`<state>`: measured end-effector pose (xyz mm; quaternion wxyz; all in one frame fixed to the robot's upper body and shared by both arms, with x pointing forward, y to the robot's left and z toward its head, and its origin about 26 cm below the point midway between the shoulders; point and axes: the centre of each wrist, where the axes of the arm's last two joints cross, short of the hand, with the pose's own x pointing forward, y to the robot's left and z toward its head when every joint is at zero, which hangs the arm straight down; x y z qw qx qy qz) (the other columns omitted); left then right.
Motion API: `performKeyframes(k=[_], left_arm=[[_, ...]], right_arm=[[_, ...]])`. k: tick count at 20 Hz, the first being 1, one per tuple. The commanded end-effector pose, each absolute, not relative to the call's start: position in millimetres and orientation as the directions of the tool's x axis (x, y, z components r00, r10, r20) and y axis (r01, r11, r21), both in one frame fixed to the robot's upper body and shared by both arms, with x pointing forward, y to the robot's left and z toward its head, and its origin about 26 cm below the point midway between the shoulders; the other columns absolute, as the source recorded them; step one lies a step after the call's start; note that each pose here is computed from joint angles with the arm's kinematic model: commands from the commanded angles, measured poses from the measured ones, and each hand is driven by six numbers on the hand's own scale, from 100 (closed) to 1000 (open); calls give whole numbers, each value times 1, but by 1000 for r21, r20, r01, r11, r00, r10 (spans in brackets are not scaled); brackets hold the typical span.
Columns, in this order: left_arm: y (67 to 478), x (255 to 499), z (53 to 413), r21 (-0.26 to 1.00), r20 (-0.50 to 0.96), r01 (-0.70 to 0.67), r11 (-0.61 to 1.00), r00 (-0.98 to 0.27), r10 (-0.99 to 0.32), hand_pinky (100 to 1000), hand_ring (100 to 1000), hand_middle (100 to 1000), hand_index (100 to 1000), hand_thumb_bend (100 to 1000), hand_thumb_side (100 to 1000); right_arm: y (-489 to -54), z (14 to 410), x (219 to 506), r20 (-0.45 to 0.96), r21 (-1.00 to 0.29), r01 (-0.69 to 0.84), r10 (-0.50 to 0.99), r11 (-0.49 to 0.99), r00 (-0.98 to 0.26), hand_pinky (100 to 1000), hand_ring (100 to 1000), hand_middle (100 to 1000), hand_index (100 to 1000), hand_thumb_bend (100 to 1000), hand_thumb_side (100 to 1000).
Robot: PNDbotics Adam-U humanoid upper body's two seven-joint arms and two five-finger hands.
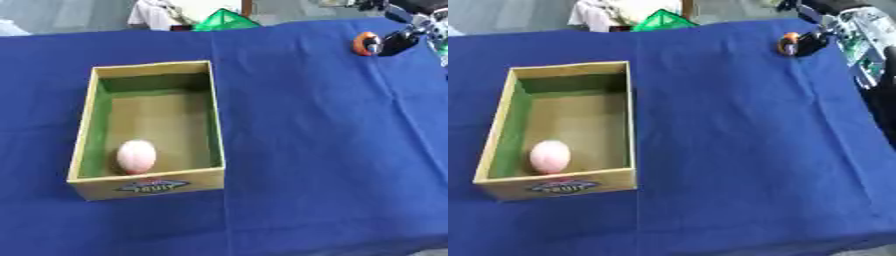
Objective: Pick up objects on the table and place them in the box.
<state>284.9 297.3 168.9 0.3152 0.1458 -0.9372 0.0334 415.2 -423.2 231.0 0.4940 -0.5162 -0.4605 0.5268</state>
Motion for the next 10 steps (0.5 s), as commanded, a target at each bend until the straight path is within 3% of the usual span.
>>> performKeyframes(k=[1, 10], left_arm=[[299, 284, 177, 40, 577, -296, 954, -773, -264, 753, 869, 733, 760, 214, 828], [298, 284, 177, 35, 577, -292, 956, -775, -258, 753, 871, 734, 759, 203, 838]], right_arm=[[-434, 245, 417, -99, -995, -14, 993, -98, 65, 804, 859, 838, 900, 210, 100], [-443, 242, 425, -113, -993, -32, 986, -110, 123, 817, 881, 869, 914, 260, 100]])
